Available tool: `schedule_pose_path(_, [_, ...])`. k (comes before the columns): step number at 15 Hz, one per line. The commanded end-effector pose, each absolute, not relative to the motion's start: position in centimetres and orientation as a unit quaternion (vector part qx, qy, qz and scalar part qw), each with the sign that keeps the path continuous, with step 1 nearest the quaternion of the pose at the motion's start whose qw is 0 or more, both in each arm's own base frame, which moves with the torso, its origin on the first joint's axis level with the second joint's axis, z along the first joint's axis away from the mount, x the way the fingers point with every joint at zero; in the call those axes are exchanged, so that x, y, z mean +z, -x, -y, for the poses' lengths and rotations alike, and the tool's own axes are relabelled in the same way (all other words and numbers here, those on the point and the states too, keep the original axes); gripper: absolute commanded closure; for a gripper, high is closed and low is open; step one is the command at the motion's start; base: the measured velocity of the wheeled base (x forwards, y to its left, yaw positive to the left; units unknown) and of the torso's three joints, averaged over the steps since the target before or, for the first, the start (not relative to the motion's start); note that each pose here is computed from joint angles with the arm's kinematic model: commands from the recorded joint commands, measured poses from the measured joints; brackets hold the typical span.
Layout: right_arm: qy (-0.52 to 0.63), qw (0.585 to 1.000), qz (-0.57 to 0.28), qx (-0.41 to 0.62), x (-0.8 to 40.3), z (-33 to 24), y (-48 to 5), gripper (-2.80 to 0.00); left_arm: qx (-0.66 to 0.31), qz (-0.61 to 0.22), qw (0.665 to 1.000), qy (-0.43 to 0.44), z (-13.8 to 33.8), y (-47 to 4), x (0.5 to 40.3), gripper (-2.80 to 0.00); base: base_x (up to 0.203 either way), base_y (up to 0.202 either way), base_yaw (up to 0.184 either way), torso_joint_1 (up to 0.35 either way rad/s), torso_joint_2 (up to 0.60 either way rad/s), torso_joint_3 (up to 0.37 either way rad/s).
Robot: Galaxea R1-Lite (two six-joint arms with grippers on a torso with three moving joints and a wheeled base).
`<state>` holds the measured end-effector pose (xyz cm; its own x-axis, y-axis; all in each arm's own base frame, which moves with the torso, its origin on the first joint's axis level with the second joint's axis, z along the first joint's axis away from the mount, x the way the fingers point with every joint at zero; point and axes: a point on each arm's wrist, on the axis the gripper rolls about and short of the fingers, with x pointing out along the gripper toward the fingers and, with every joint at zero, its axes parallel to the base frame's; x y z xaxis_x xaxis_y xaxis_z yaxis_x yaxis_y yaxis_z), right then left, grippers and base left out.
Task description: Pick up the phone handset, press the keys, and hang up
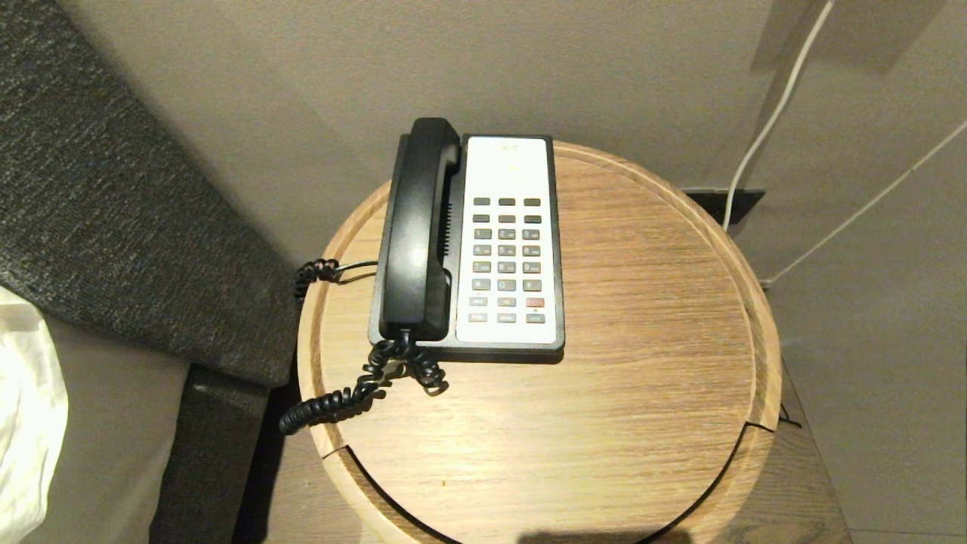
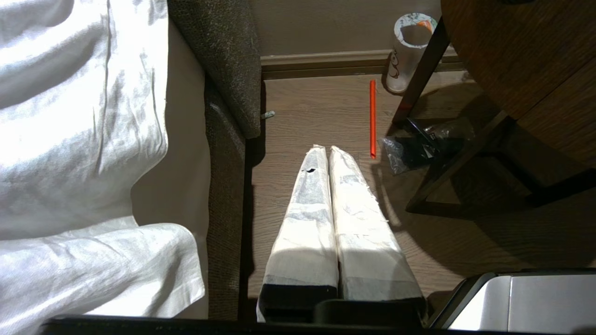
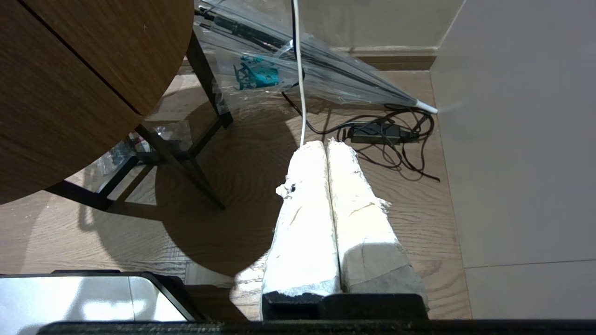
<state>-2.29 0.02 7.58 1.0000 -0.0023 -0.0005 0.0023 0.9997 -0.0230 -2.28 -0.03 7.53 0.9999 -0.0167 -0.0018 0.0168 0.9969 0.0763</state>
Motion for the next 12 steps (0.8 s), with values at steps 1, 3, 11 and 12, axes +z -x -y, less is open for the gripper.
schedule_pose_path(1, [0.012, 1.000, 0.002, -0.001, 7.57, -0.02, 2.31, 0.00, -0.008, -0.003, 0.999, -0.041, 0.03, 2.26, 7.48, 0.00, 0.000, 0.000, 0.000, 0.000, 0.00, 0.000])
schedule_pose_path(3, [0.012, 1.000, 0.002, -0.002, 7.57, -0.02, 2.31, 0.00, -0.009, -0.005, 0.999, -0.037, 0.03, 2.26, 7.44, 0.00, 0.000, 0.000, 0.000, 0.000, 0.00, 0.000])
schedule_pose_path(11, [0.012, 1.000, 0.001, -0.001, 7.53, -0.02, 2.30, 0.00, -0.006, -0.003, 0.999, -0.032, 0.02, 2.26, 7.48, 0.00, 0.000, 0.000, 0.000, 0.002, 0.00, 0.132])
schedule_pose_path(12, [0.012, 1.000, 0.002, -0.002, 7.57, -0.02, 2.31, 0.00, -0.006, -0.003, 0.999, -0.031, 0.02, 2.27, 7.50, 0.00, 0.000, 0.000, 0.000, 0.002, 0.00, 0.198])
